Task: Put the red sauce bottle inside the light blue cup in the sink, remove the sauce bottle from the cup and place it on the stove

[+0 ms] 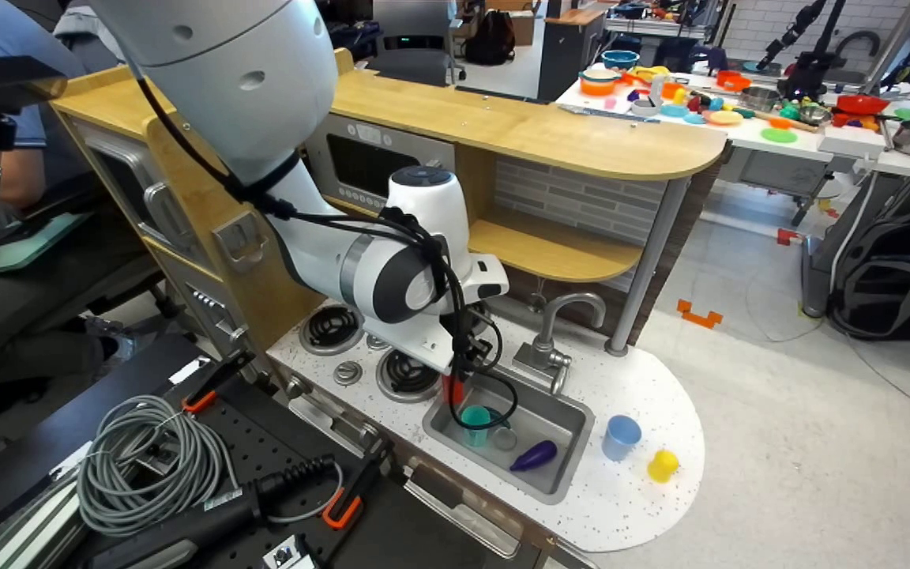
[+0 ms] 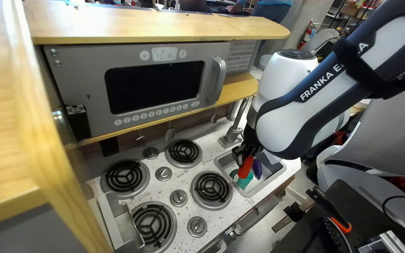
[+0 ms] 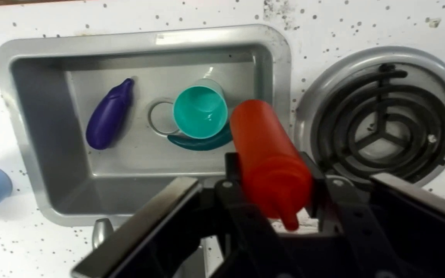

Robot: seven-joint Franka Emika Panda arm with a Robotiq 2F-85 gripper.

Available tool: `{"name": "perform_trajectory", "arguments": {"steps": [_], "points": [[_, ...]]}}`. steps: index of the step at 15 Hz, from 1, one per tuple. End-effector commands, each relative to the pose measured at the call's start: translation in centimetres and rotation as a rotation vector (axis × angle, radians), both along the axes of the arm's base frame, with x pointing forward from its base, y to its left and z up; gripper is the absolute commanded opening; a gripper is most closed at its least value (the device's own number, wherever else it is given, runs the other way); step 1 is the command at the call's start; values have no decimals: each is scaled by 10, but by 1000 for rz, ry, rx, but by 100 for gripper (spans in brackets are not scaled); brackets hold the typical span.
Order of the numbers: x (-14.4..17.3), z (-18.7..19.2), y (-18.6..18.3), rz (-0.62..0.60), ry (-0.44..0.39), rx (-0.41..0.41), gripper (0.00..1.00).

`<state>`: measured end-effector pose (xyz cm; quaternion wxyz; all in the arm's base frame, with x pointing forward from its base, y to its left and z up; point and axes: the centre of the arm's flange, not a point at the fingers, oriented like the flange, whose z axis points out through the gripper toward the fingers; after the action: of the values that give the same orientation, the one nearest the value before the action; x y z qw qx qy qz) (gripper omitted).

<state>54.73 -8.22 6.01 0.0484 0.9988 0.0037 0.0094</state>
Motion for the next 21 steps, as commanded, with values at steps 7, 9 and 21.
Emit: {"name": "perform_trajectory", "arguments": {"steps": [7, 9, 21], "points": [[4, -18, -33, -40, 9, -43, 13], [6, -24, -38, -42, 10, -51, 13], [11, -47, -41, -28, 18, -34, 39]]}}
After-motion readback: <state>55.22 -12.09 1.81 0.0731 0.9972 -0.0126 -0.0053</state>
